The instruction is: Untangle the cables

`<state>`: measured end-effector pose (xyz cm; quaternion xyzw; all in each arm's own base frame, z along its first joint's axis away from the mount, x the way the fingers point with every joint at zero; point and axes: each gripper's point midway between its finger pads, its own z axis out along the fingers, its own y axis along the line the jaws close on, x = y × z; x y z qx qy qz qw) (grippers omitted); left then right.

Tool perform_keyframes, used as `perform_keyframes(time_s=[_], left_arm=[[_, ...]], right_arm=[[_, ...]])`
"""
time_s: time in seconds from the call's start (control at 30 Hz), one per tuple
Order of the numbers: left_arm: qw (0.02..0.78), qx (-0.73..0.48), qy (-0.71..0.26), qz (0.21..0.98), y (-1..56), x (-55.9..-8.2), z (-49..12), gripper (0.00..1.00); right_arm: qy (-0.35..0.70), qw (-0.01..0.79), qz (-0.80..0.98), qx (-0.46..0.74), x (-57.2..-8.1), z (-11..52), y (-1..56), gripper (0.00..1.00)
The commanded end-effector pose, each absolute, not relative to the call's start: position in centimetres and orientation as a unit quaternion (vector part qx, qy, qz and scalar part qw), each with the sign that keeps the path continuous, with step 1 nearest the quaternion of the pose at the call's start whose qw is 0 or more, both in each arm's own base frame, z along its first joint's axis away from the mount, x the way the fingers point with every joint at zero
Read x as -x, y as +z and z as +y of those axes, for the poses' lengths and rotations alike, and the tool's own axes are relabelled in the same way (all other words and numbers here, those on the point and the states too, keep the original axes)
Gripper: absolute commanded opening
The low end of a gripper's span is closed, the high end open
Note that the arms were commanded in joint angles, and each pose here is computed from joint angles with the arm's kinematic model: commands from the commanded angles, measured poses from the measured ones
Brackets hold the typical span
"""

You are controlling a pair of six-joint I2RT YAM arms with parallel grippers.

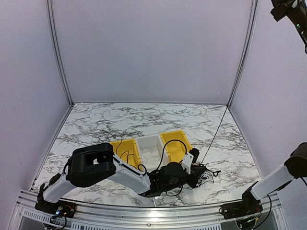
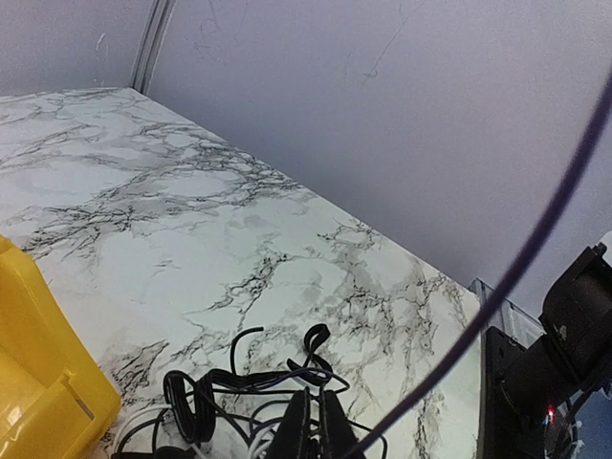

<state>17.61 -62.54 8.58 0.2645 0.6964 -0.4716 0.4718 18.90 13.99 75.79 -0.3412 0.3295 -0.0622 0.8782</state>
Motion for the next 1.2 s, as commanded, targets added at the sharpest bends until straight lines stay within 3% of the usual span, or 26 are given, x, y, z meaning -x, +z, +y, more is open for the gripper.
perform_keyframes(time_s=[0.0,0.13,0.3,0.7,0.87,1.0,1.17], left_arm=[[0.453,-0.283,-0.448,0.717,4.9,-17.4,-62.3,0.04],[0.452,-0.287,-0.447,0.717,4.5,-17.4,-62.3,0.05],[0.452,-0.288,-0.445,0.717,4.4,-17.5,-62.2,0.15],[0.456,-0.303,-0.446,0.708,6.0,-16.8,-61.5,0.2],[0.484,-0.313,-0.439,0.69,9.8,-15.7,-59.4,0.46],[0.513,-0.313,-0.437,0.669,13.9,-14.8,-56.9,0.62],[0.545,-0.33,-0.438,0.635,18.6,-13.2,-53.6,0.67]], right_arm=[[-0.125,0.937,0.23,0.229,-14.3,9.6,81.7,0.0],[-0.146,0.952,0.179,0.2,-11.8,8.3,83.5,0.0],[-0.162,0.948,0.181,0.205,-12.0,8.4,83.2,0.0],[-0.143,0.88,0.352,0.285,-20.9,11.6,75.5,0.0],[-0.094,0.816,0.435,0.368,-24.0,14.6,68.0,0.0],[-0.062,0.753,0.488,0.436,-25.5,16.6,61.0,0.0],[-0.039,0.696,0.518,0.496,-25.2,17.7,55.1,0.0]])
